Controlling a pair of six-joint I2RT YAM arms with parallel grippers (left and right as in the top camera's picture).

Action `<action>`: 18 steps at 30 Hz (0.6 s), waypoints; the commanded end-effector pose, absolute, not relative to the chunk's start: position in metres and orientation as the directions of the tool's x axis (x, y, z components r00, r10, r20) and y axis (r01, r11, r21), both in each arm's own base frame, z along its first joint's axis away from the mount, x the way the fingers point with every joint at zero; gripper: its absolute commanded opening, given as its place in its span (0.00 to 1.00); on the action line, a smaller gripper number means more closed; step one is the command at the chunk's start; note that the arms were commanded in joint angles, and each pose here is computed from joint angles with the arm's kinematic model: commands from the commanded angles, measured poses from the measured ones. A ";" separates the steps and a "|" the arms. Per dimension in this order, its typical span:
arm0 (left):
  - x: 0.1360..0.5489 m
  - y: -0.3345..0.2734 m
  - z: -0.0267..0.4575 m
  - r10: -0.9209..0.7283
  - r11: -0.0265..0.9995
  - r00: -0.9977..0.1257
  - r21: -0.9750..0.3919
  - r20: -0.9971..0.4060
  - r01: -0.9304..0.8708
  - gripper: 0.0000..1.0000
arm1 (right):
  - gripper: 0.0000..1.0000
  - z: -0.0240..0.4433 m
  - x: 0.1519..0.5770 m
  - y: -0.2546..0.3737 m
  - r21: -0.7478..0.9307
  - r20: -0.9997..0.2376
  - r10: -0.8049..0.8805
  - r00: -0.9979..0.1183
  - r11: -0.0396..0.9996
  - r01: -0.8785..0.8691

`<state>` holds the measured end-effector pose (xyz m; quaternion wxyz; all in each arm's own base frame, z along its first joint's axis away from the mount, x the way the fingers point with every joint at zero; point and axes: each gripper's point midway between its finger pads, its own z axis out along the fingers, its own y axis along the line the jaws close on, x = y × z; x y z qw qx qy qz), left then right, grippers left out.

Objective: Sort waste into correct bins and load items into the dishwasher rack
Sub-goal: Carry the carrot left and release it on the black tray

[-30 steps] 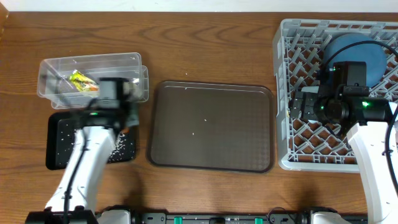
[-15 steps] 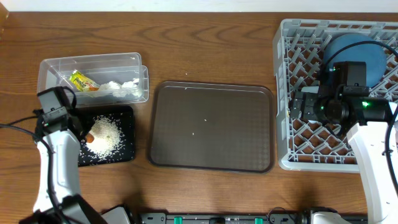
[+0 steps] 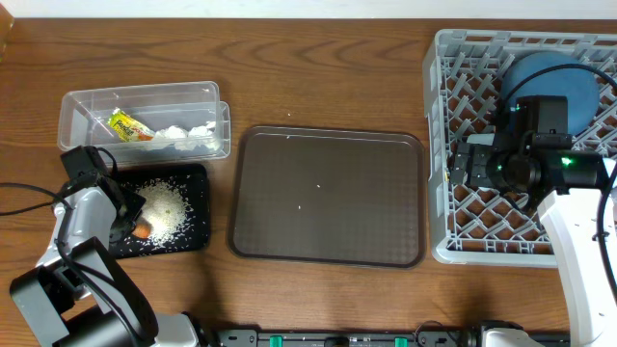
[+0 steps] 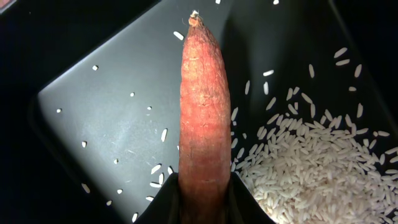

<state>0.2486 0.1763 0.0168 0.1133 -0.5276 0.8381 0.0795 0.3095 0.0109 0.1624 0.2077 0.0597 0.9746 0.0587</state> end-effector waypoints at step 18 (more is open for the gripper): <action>0.248 0.179 0.017 -0.869 0.417 -0.404 0.018 -0.284 -0.909 0.42 | 0.99 0.165 0.310 0.008 0.132 -0.402 0.138 -0.905 0.987 0.092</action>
